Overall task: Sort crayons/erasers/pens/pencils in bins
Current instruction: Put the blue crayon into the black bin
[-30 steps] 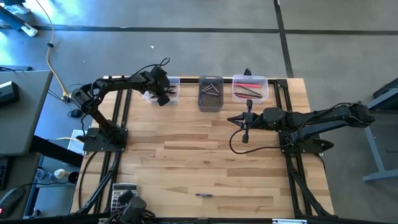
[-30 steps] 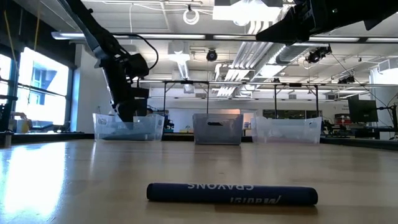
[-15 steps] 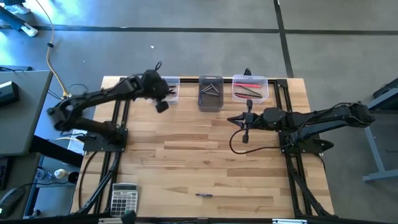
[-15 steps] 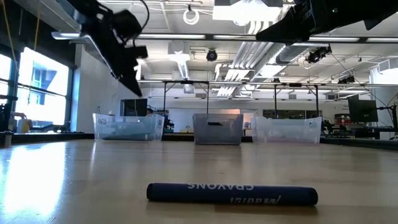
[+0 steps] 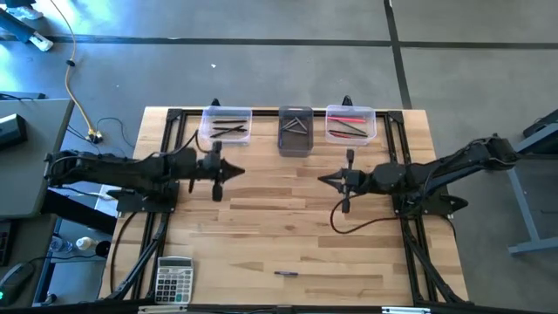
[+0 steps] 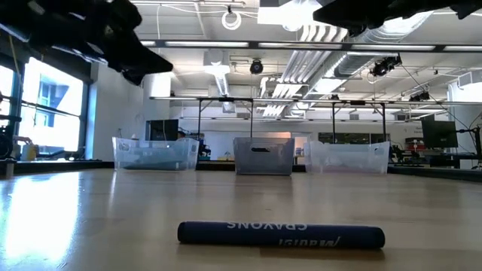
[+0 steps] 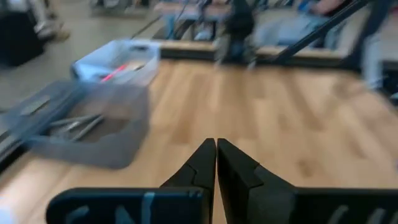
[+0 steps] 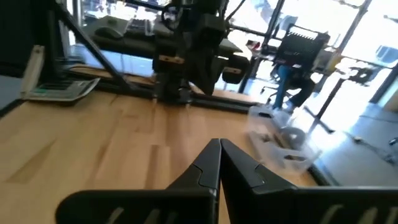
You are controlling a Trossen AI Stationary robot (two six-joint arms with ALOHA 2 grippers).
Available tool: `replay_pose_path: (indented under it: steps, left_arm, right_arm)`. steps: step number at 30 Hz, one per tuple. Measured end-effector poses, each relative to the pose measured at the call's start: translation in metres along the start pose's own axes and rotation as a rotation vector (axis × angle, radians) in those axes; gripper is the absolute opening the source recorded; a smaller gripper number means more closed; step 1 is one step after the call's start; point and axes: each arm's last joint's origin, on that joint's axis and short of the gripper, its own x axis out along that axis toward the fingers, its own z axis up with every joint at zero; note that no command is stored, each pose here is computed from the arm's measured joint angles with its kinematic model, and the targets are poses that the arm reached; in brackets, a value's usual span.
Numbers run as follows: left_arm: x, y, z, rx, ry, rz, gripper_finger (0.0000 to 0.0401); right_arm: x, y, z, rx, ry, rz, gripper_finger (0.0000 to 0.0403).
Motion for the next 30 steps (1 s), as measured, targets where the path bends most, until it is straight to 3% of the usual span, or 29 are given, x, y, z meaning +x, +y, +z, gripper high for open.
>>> replay_pose_path:
  steps: [9, 20, 25, 30]
  left_arm:
    - [-0.010, -0.032, -0.033, -0.015, -0.143, -0.083, 0.0007]
    - [-0.015, -0.047, -0.031, 0.014, -0.191, -0.071, 0.0007]
    - [-0.015, -0.049, -0.030, 0.023, -0.202, -0.075, 0.0007]
    - [-0.015, -0.049, -0.030, 0.023, -0.203, -0.075, 0.0007]
  right_arm:
    - [0.024, 0.052, -0.001, 0.048, 0.120, 0.149, 0.0000]
    - [0.052, 0.136, -0.029, 0.177, 0.387, 0.290, 0.0004]
    - [0.061, 0.171, -0.044, 0.222, 0.475, 0.312, 0.0030]
    - [0.071, 0.203, -0.053, 0.225, 0.529, 0.335, 0.0081]
